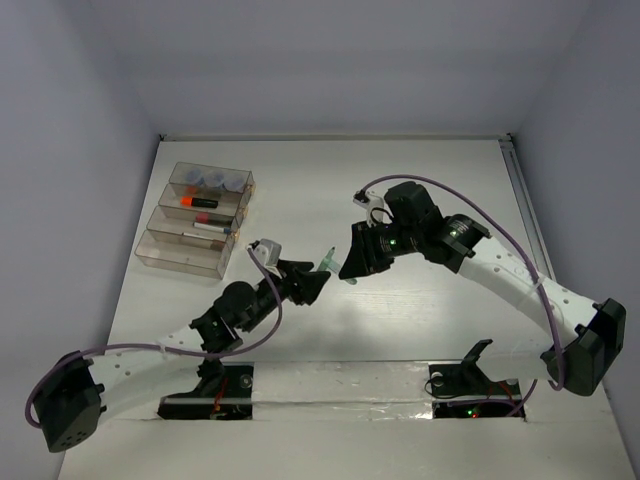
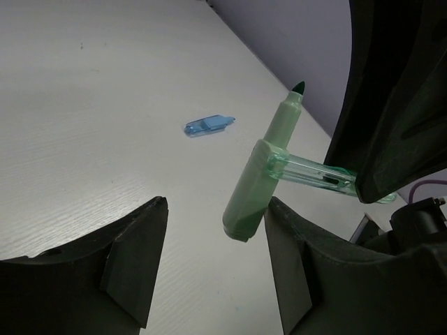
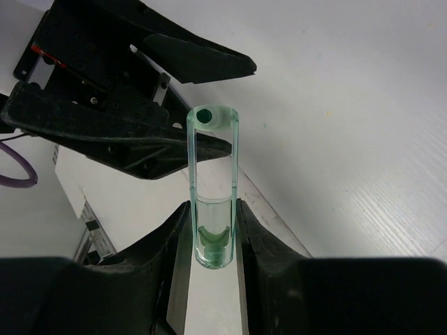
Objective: Sort the stationery into containers
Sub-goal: Close the pen cap on the pen.
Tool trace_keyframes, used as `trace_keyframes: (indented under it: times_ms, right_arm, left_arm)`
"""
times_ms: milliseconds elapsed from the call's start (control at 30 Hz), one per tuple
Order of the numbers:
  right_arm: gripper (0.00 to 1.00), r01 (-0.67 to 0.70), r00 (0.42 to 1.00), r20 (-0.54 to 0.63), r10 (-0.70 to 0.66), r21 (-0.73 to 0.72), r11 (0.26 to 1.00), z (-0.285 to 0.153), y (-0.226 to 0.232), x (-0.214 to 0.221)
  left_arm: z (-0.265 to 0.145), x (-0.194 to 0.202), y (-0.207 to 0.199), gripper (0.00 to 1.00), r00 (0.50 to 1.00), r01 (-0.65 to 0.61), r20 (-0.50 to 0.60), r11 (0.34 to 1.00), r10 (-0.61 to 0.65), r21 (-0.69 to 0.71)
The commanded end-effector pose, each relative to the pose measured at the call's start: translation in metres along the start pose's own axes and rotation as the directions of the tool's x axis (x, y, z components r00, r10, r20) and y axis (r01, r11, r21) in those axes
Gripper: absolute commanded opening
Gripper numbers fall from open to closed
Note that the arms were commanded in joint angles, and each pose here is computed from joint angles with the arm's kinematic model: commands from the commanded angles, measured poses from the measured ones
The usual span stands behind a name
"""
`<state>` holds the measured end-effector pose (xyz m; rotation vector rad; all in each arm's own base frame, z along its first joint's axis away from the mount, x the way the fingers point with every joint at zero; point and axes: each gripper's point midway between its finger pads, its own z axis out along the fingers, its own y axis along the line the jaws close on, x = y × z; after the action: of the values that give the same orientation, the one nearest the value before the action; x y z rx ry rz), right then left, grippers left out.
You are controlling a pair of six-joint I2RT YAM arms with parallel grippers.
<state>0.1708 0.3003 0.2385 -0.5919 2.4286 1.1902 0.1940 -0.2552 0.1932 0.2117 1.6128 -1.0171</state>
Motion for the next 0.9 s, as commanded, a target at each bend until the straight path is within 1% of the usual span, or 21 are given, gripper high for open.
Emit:
trace_keyframes:
  times_ms: [0,100,133,200,233,300,367,433,500,533,633,667,767,867]
  right_arm:
    - [0.06,0.011,1.0,0.001,-0.011,-0.061,0.998,-0.006,0.016,-0.006]
    - [0.06,0.014,1.0,0.006,-0.014,-0.072,0.997,-0.006,0.018,-0.007]
    - [0.06,0.014,1.0,0.006,-0.013,-0.074,0.997,-0.006,0.018,-0.007]
    - [0.06,0.013,1.0,0.005,-0.012,-0.073,0.997,-0.004,0.017,-0.007]
    - [0.06,0.01,1.0,0.003,-0.01,-0.073,0.997,-0.004,0.017,-0.007]
    - [0.06,0.01,1.0,0.0,-0.01,-0.073,0.997,-0.003,0.016,-0.006]
    - [0.06,0.004,1.0,-0.006,-0.005,-0.07,0.998,-0.003,0.014,-0.004]
    - [0.06,0.001,1.0,-0.012,-0.002,-0.075,0.997,-0.002,0.015,-0.003]
    - [0.06,-0.007,1.0,-0.023,0.005,-0.071,0.997,-0.001,0.013,0.0]
    - [0.06,-0.009,0.999,-0.032,0.007,-0.066,0.998,0.0,0.011,0.002]
    - [0.06,-0.01,0.999,-0.044,0.007,-0.061,0.998,-0.001,0.01,0.004]
    - [0.06,-0.012,0.999,-0.052,0.009,-0.058,0.998,0.0,0.009,0.006]
    - [0.05,-0.022,0.998,-0.062,0.019,-0.058,0.998,-0.001,0.008,0.006]
    - [0.04,-0.039,0.997,-0.075,0.033,-0.069,0.997,-0.003,0.006,0.005]
  left_arm:
    - [0.009,-0.029,-0.019,0.53,0.997,-0.018,0.081,0.999,0.014,0.049]
    - [0.012,-0.03,-0.023,0.46,0.997,-0.018,0.079,0.998,0.012,0.068]
    - [0.013,-0.029,-0.023,0.4,0.997,-0.02,0.075,0.997,0.015,0.07]
    - [0.013,-0.028,-0.029,0.34,0.998,-0.023,0.068,0.996,0.017,0.087]
    - [0.013,-0.029,-0.029,0.29,0.997,-0.024,0.069,0.996,0.018,0.087]
    - [0.012,-0.03,-0.029,0.25,0.997,-0.023,0.075,0.996,0.017,0.089]
    - [0.01,-0.033,-0.03,0.2,0.996,-0.019,0.086,0.995,0.011,0.093]
    - [0.008,-0.035,-0.032,0.18,0.996,-0.018,0.094,0.995,0.008,0.101]
    - [0.004,-0.037,-0.034,0.19,0.995,-0.014,0.1,0.994,0.003,0.11]
    - [0.003,-0.035,-0.033,0.26,0.995,-0.019,0.096,0.994,0.009,0.107]
    - [0.0,-0.034,-0.034,0.41,0.996,-0.027,0.091,0.994,0.018,0.108]
    - [-0.001,-0.033,-0.032,0.43,0.996,-0.031,0.089,0.994,0.021,0.104]
    - [-0.003,-0.034,-0.035,0.44,0.995,-0.032,0.093,0.993,0.021,0.115]
    - [-0.005,-0.037,-0.042,0.42,0.994,-0.041,0.102,0.99,0.027,0.138]
